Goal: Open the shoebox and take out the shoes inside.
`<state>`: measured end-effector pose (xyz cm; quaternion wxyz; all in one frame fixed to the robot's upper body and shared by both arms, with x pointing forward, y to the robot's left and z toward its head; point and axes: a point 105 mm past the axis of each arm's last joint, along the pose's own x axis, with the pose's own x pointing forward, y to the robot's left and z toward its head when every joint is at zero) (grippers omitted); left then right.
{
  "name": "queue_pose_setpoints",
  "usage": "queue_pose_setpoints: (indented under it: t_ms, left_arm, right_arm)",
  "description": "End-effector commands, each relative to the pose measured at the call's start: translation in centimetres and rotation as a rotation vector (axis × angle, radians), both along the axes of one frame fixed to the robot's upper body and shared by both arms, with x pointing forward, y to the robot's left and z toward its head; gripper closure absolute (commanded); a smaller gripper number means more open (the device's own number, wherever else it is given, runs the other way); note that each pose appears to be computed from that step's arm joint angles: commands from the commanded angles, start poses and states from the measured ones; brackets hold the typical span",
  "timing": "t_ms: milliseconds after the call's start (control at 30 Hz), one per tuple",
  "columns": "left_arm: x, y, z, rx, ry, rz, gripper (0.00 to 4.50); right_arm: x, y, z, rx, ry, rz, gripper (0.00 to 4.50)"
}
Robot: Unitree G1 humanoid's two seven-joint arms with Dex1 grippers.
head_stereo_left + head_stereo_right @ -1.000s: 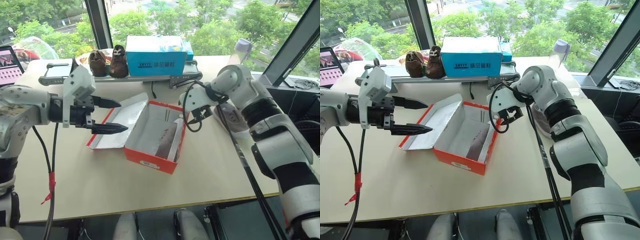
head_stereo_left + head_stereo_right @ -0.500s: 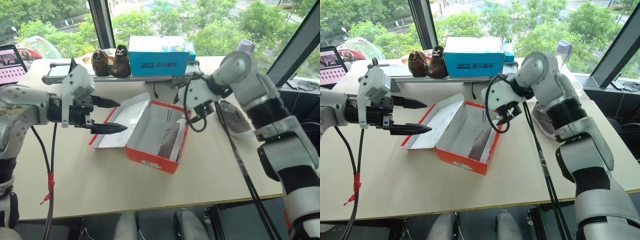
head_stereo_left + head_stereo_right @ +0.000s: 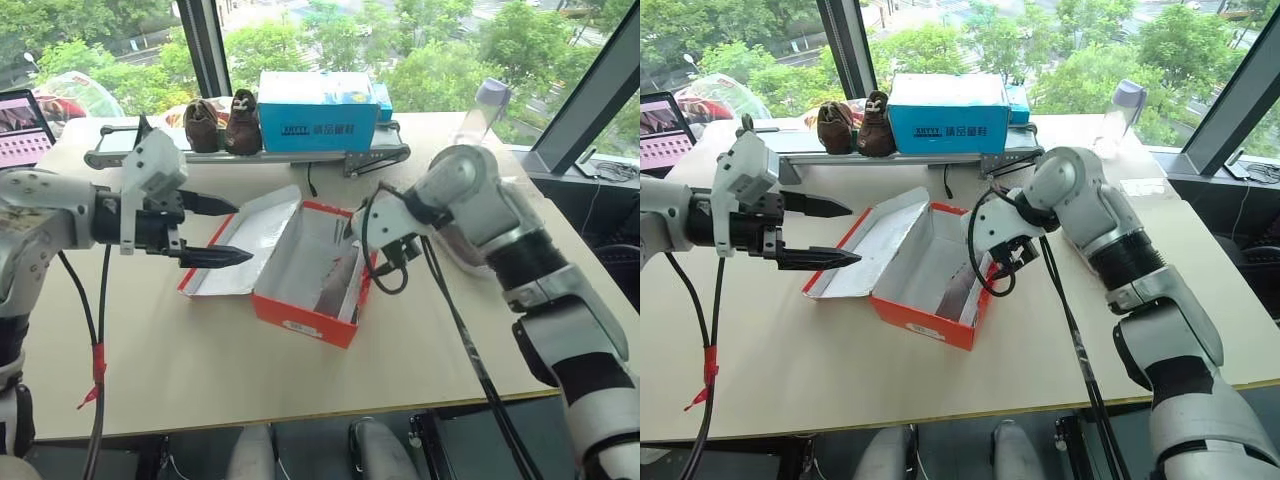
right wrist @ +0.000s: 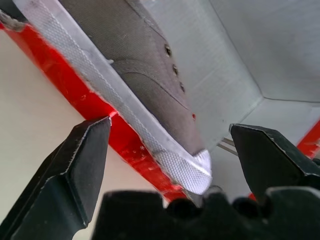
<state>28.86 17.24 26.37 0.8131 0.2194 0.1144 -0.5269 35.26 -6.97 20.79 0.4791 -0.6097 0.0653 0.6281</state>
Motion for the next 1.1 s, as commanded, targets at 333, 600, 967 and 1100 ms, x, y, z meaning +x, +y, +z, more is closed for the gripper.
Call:
queue_pose_setpoints:
  t_ms: [333,600,967,1100]
  left_arm:
    - [-0.8,0.3,1.4,0.000,-0.051,0.018,0.00]
    - [-1.2,0.3,1.6,-0.003,-0.052,0.031,0.00]
    - [-1.5,0.4,1.6,-0.008,-0.051,0.052,0.00]
    - [-1.4,0.2,1.6,-0.014,-0.057,0.044,0.00]
  right_arm:
    - [-0.4,1.5,-1.9,-0.082,-0.010,0.087,0.06]
    - [-0.2,5.2,-4.7,-0.091,-0.021,0.158,0.06]
    - [0.3,5.1,-4.8,-0.103,-0.034,0.173,0.06]
    - [0.5,5.3,-4.6,-0.101,-0.039,0.166,0.06]
